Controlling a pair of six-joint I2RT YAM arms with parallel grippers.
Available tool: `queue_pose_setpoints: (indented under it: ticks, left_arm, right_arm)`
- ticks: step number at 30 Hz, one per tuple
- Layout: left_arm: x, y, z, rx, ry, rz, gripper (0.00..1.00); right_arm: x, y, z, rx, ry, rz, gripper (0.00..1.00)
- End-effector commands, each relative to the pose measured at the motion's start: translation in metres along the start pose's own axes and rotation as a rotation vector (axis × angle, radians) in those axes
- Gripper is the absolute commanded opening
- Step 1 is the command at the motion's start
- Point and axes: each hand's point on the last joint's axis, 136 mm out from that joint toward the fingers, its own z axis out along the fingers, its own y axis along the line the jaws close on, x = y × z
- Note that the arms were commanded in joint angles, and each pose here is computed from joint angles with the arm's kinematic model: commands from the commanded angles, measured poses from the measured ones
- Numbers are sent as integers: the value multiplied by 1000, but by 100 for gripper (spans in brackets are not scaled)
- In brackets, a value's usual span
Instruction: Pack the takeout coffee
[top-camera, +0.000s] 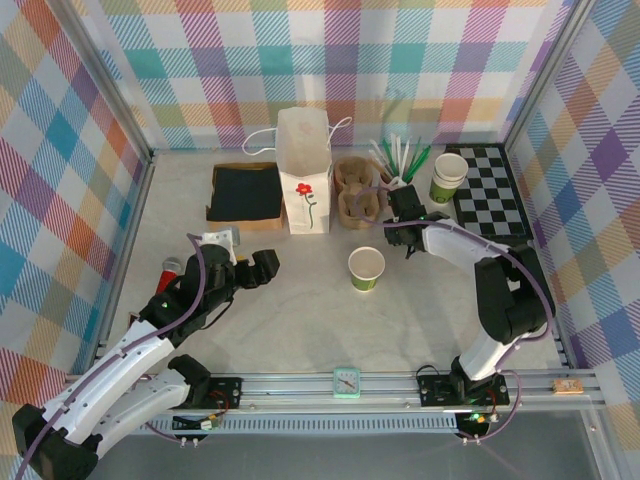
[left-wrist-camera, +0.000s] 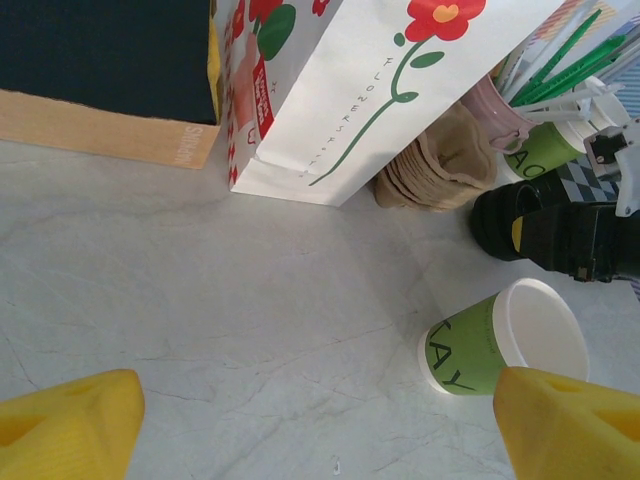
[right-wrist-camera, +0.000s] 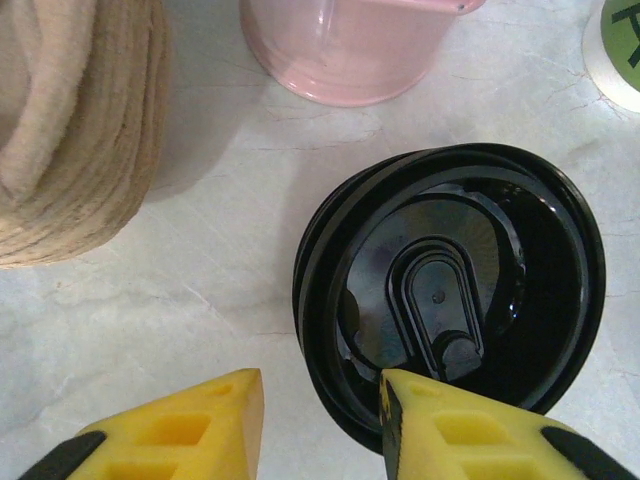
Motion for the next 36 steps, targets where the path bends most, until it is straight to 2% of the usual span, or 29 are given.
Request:
queue_pose_setpoints:
  ticks: [1, 36]
  left_arm:
    - [2, 0, 0, -2, -3, 20, 90]
    - [2, 3, -3, -13, -12, 24, 90]
  right_arm:
    - [-15, 0, 0, 23, -40, -9, 35]
    - [-16, 1, 20, 62, 30, -32, 28]
